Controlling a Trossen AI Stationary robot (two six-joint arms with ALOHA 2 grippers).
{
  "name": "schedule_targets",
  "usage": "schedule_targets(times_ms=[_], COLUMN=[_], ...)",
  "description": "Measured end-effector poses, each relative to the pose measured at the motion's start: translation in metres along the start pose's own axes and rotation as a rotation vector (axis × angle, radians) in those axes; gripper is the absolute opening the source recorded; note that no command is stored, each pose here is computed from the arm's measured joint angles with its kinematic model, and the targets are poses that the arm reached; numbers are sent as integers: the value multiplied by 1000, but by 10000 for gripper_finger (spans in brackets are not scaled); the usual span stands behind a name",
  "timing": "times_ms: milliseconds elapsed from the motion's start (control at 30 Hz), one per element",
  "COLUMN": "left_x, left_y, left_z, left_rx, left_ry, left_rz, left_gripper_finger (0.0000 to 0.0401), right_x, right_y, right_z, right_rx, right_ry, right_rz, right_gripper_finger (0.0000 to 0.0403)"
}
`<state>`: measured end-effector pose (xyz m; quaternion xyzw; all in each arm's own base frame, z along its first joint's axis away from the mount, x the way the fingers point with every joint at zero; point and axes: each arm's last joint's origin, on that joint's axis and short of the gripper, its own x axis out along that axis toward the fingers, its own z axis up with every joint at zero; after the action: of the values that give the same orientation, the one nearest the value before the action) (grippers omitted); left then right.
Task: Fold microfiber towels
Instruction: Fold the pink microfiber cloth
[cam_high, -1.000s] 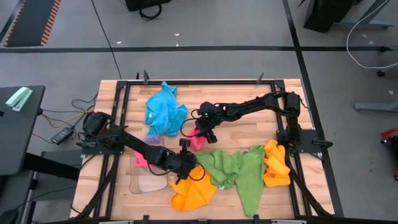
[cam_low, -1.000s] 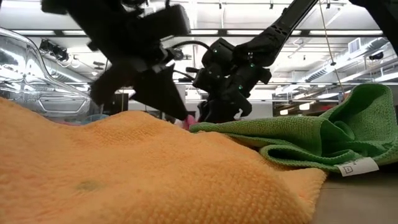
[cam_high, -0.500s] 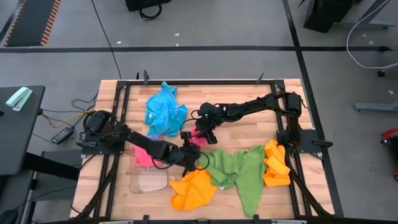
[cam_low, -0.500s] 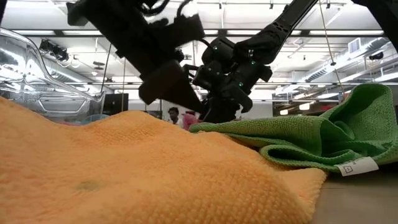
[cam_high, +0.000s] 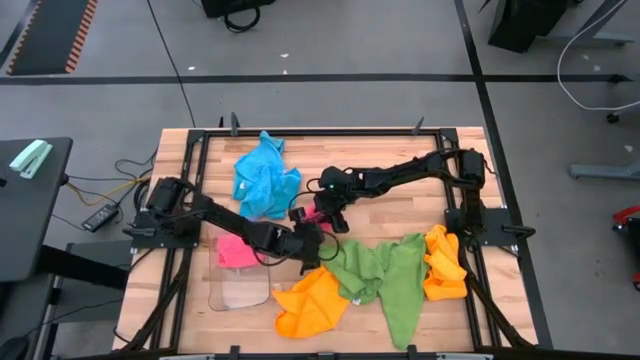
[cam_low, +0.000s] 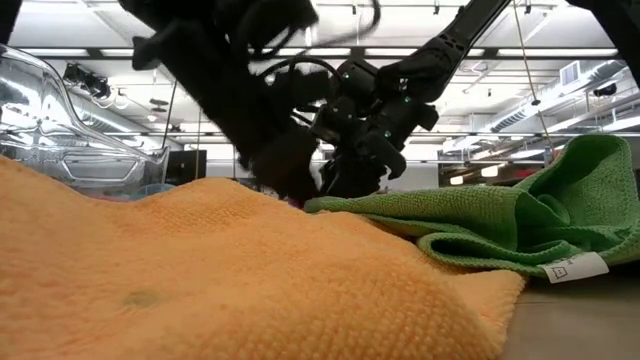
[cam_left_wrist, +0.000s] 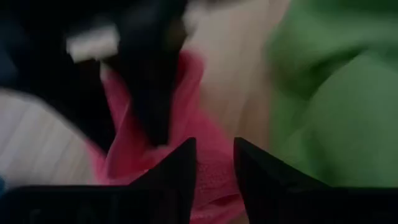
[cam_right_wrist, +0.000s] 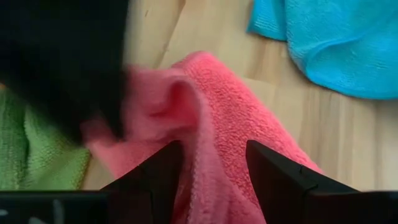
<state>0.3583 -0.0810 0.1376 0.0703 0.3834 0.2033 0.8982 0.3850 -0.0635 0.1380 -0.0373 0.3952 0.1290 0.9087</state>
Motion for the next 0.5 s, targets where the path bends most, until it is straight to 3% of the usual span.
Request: schedule_targets(times_ms=[200,500], left_x=[-5,-6], left_y=[0,0], left_z=[-9,-22], left_rx=[60,69], left_ry=[62,153], left_rz=[55,95], left_gripper_finger=[133,119], right_x=[1,-4], right_y=[3,2], right_z=[0,3], right_rx=[-1,61], right_ry=[7,1], right_rz=[8,3], right_gripper_finger=[192,192])
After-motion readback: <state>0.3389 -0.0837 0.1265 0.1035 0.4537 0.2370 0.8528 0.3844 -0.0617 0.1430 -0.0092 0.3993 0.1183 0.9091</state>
